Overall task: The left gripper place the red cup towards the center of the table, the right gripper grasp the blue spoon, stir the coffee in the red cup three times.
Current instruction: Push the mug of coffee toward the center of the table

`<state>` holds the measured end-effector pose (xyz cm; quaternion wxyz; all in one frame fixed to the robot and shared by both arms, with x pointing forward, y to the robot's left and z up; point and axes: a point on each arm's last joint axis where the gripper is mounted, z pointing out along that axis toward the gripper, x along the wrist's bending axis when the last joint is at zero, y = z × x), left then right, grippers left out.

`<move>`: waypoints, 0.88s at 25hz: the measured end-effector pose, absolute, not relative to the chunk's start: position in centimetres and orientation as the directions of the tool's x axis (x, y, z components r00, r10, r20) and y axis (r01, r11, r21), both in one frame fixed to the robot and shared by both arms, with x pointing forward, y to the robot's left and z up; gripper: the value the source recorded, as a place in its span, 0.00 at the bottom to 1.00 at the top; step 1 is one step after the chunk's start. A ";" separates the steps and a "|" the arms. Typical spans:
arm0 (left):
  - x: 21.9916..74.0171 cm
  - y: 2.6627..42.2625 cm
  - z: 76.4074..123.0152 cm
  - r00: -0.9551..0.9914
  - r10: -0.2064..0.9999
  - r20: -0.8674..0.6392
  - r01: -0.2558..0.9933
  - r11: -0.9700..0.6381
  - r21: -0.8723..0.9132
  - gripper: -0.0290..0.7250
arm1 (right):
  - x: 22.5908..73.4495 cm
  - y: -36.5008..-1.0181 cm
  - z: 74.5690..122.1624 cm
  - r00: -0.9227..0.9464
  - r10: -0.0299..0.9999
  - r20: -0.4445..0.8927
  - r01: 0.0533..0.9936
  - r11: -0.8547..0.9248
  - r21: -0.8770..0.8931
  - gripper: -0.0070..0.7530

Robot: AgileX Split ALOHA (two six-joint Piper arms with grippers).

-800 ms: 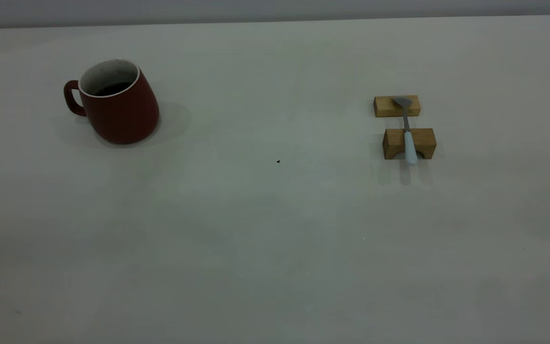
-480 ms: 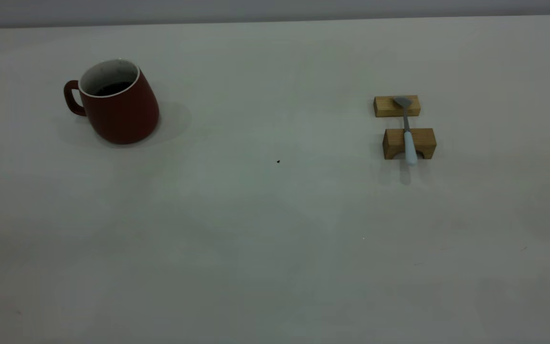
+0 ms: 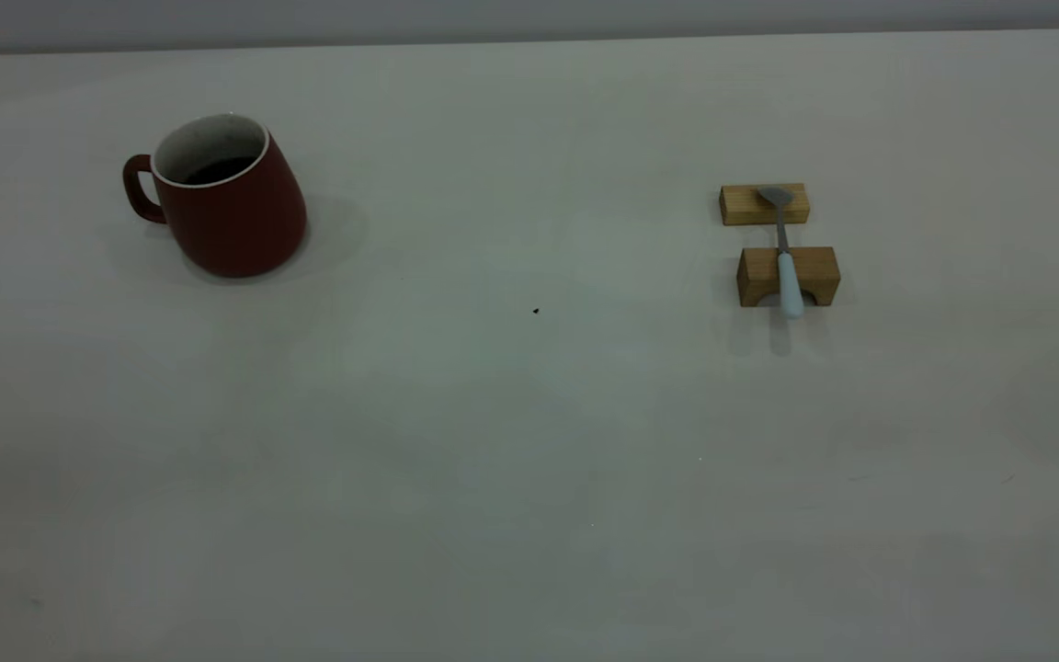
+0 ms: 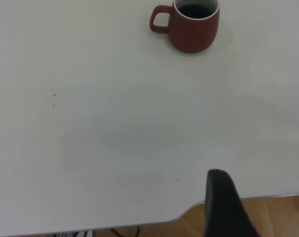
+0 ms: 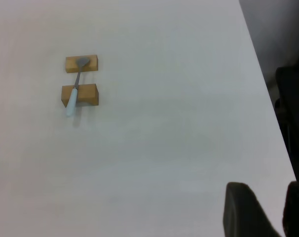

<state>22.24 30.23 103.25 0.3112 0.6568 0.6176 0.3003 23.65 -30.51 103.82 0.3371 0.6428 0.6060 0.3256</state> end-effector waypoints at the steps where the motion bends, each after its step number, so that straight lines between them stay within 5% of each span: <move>1: 22.2 30.2 103.2 0.057 0.998 0.010 0.624 -0.043 0.780 0.63 | 23.7 -30.5 103.8 0.054 0.999 0.010 0.559 -0.038 0.828 0.32; 22: 23.3 29.9 104.0 0.008 0.996 -0.092 0.658 0.064 0.750 0.63 | 23.7 -30.5 103.8 0.054 0.999 0.010 0.559 -0.038 0.828 0.32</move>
